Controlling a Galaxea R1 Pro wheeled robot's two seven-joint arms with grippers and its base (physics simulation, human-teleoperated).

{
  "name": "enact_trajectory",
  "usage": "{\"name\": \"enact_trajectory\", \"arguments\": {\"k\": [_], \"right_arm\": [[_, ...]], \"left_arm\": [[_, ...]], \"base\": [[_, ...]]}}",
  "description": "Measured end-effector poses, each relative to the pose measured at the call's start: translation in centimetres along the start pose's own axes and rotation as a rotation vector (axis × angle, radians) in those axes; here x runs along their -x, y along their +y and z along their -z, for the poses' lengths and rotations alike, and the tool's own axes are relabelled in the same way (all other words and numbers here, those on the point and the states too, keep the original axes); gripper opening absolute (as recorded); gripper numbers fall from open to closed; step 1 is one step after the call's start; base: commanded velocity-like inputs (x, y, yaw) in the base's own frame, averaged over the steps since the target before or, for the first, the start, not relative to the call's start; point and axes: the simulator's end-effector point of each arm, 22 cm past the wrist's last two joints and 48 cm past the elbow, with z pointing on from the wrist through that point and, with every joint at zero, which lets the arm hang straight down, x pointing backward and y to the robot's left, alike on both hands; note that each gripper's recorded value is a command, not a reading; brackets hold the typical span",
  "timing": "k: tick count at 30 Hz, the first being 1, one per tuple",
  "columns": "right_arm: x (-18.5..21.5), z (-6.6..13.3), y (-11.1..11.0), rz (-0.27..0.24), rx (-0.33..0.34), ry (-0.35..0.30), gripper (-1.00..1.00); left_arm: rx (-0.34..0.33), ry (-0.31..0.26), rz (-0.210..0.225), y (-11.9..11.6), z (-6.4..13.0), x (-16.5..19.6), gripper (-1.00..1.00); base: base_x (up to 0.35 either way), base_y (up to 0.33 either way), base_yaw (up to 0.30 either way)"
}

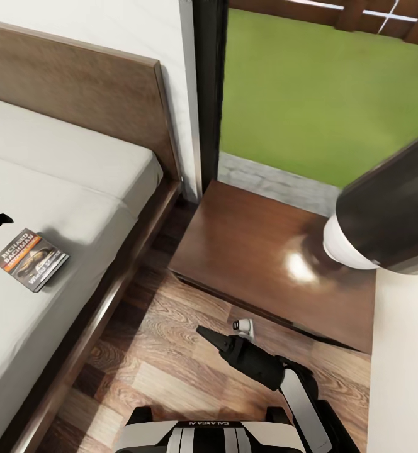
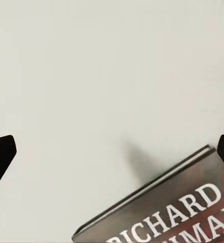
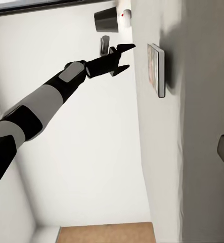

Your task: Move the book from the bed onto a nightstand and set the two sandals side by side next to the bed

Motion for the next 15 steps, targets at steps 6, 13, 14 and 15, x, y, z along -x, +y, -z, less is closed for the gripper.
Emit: {"name": "enact_trajectory", "arguments": {"k": [6,13,14,15], "right_arm": [[0.01,0.00,0.00,0.000,0.000,0.000,1.00],[0.01,0.00,-0.01,-0.001,0.000,0.000,1.00],[0.01,0.00,-0.01,-0.001,0.000,0.000,1.00],[0.01,0.00,-0.01,-0.001,0.000,0.000,1.00]], "left_arm": [[0.000,0.000,0.000,0.03,-0.01,-0.01,1.00],[0.001,0.001,-0.001,0.05,-0.04,-0.06,1.00],[0.002,0.002,-0.002,0.07,-0.05,-0.10,1.00],[0.002,0.003,-0.002,0.08,-0.07,-0.14,1.00]], "base": [[0.079,0.028,0.000],[0.020,0.007,0.000],[0.008,0.003,0.000],[0.006,0.002,0.000]]}}
